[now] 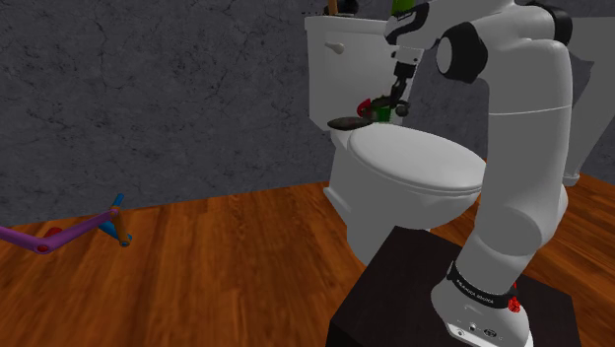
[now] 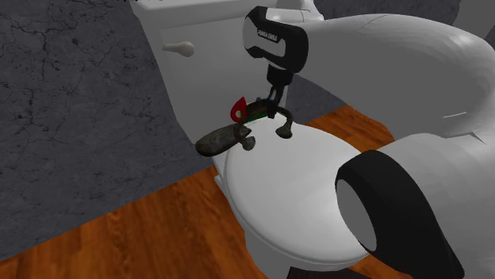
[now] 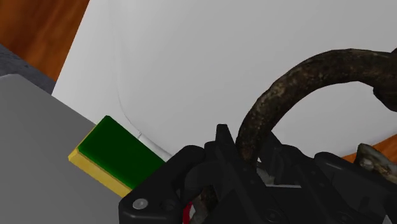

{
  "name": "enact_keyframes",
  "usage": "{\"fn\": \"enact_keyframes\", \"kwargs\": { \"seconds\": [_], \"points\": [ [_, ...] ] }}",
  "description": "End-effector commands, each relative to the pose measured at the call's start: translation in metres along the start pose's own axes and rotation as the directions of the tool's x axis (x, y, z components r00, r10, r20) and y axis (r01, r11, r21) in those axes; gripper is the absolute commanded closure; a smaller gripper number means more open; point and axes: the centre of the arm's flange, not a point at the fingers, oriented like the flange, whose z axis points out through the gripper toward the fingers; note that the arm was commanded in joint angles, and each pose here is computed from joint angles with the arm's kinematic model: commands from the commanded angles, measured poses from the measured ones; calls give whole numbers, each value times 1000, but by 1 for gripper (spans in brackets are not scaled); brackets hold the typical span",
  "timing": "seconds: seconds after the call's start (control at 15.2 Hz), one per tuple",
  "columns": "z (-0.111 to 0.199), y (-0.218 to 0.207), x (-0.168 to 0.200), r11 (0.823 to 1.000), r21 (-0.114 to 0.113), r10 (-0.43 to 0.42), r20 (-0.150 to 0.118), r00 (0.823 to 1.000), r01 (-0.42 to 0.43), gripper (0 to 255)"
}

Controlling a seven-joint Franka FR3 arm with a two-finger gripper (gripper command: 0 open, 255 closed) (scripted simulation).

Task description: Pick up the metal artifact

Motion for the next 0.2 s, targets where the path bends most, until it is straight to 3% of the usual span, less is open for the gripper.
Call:
{"fn": "enact_keyframes", "kwargs": {
  "seconds": [0.0, 0.13],
  "points": [
    [-11, -1, -1, 1000, 0, 0, 0, 1000, 0, 255],
    [-12, -1, -1, 1000, 0, 0, 0, 1000, 0, 255]
  ]
}}
